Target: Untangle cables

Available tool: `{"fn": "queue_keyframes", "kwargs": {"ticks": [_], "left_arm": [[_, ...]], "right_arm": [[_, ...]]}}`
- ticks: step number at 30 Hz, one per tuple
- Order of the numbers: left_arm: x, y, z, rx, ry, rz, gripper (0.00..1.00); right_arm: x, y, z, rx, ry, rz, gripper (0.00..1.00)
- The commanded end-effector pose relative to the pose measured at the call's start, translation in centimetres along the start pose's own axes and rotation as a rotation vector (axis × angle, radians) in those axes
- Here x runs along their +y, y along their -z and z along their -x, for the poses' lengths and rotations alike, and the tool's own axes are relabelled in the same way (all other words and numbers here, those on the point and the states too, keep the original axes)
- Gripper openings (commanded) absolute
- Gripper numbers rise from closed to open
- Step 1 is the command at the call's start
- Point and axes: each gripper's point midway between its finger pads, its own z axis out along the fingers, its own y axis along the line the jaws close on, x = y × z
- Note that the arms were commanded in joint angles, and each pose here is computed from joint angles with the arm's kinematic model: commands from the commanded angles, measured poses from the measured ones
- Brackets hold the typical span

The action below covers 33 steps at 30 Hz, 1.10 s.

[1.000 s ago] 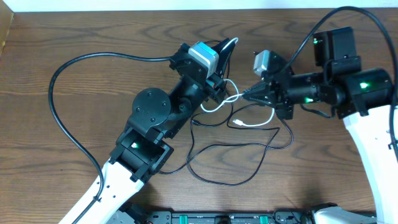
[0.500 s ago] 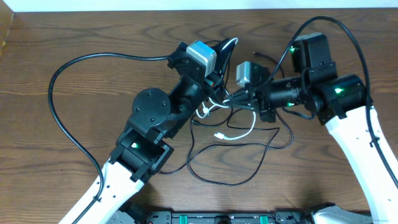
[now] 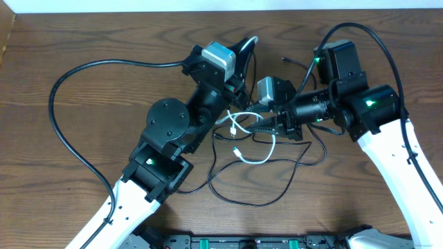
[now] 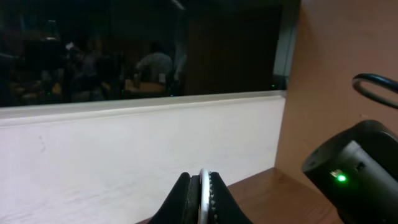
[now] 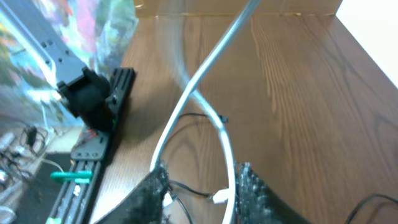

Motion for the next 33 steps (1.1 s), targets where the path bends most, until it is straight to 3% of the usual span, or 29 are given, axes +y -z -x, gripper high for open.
{"fn": "queue_keyframes", "kwargs": {"ticks": [1, 16, 22, 29, 33], "left_arm": [[0.7, 0.0, 1.2, -0.033, 0.009, 0.038, 0.07], [0.7, 0.0, 1.3, -0.036, 0.009, 0.038, 0.07], [0.7, 0.0, 1.3, -0.035, -0.003, 0.039, 0.08], [0.9, 0.0, 0.7, -0.01, -0.128, 0.051, 0.07], [2.2, 0.1, 0.8, -0.011, -0.127, 0.124, 0.07]], "right_arm": [[0.9, -0.2, 0.6, -0.048, 0.002, 0.058, 0.46], [0.9, -0.3, 0.6, -0.048, 0.0, 0.06, 0.51], [-0.6, -0.2, 0.4, -0.022, -0.006, -0.008, 0.45], [-4.5, 0.7, 2.8, -0.097, -0.142, -0.152, 0.8], [-4.9, 0.7, 3.2, -0.107, -0.119, -0.168, 0.89]]}}
